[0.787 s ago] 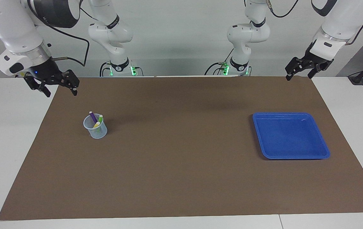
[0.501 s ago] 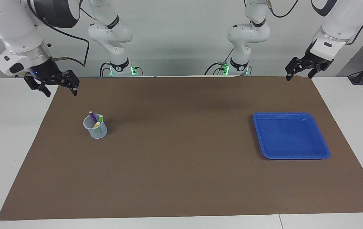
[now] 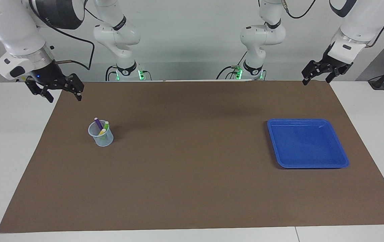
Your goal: Right arm passes pens to left for tray arrangement
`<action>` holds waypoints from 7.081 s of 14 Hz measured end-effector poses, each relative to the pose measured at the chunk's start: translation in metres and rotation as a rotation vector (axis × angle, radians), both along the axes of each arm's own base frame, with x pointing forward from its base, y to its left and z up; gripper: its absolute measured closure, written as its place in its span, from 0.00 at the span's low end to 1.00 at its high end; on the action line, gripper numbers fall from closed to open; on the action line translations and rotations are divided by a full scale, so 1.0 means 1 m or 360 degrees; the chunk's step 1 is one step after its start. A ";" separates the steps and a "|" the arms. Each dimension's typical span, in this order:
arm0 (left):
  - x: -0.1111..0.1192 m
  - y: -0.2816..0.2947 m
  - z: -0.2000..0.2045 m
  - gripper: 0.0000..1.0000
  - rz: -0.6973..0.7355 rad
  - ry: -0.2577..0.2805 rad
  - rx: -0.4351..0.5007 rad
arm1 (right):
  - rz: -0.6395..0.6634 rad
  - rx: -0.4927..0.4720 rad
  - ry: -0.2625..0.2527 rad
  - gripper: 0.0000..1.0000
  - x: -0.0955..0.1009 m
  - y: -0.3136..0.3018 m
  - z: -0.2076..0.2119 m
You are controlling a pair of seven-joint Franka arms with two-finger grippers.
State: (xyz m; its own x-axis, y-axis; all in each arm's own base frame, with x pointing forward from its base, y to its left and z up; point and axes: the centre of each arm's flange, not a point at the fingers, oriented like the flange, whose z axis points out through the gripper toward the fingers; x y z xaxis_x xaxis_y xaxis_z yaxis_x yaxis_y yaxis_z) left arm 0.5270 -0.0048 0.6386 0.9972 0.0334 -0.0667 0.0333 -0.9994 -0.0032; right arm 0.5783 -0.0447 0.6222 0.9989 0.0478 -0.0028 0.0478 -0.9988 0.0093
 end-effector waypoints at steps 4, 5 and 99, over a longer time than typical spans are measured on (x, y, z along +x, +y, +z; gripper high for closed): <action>0.000 0.001 0.000 0.00 0.0002 0.0000 0.0000 | -0.0001 0.0000 0.0000 0.00 0.000 0.000 0.000; 0.000 0.001 0.000 0.00 0.0002 0.0000 0.0000 | -0.0002 0.0000 0.0000 0.00 0.000 -0.001 0.000; -0.006 0.013 -0.006 0.00 0.0039 0.0019 -0.0001 | 0.0082 0.0002 0.0047 0.00 -0.002 0.071 -0.183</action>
State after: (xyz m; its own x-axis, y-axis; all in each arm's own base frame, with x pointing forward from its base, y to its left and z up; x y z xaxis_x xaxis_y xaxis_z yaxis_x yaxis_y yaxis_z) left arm 0.5215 0.0083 0.6322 0.9952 0.0579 -0.0789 0.0578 -0.9983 -0.0030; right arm 0.5767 0.0267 0.4395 0.9946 0.0992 -0.0320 0.0994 -0.9950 0.0060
